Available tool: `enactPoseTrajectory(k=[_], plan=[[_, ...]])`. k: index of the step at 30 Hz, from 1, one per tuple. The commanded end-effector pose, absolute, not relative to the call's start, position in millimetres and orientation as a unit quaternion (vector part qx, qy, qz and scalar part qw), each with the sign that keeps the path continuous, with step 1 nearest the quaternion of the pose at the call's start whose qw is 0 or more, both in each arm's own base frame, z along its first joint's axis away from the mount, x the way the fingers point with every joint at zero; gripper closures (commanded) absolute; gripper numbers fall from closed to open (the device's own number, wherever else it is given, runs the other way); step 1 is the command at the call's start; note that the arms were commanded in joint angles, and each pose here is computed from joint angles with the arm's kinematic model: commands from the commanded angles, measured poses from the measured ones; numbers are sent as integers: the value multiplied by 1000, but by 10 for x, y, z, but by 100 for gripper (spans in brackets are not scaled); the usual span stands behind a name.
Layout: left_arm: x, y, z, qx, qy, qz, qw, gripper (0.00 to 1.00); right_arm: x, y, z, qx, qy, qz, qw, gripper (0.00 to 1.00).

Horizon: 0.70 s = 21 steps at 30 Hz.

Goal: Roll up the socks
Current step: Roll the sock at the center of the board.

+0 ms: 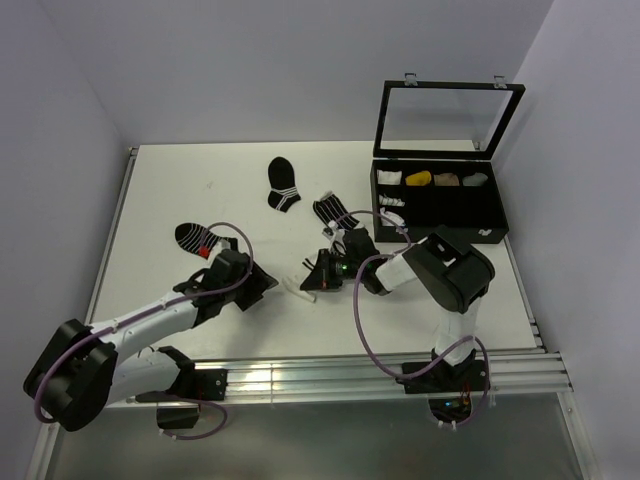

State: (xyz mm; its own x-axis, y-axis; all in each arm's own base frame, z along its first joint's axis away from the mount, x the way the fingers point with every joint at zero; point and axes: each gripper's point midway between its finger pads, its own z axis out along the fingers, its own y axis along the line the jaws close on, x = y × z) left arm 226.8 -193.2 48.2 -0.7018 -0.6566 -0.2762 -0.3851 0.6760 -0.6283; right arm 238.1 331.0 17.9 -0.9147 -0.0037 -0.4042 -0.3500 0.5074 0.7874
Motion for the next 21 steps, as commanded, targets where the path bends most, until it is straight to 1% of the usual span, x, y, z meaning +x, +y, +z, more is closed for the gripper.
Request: enactPoseTrajectory(k=[1,5,9,14,18,21], plan=[[2360,-2078,547,-275,876,-298,260,37,2297,3236,132,-67,840,519,142,100],[2347,-2163,425,-263,888,-287,244,37,2346,3168,80,-46,845,514,139,100],[2381,-2267,355,-253,891,-289,241,39,2345,3130,-8,-30,853,506,124,100],[2411,-2314,293,-247,895,-284,241,45,2357,3079,-84,-11,855,506,112,100],[2403,-2332,214,-241,901,-276,234,53,2368,3054,-119,1,856,506,105,100],[2381,-2364,137,-234,906,-270,227,57,2374,3048,-135,4,857,505,102,100]])
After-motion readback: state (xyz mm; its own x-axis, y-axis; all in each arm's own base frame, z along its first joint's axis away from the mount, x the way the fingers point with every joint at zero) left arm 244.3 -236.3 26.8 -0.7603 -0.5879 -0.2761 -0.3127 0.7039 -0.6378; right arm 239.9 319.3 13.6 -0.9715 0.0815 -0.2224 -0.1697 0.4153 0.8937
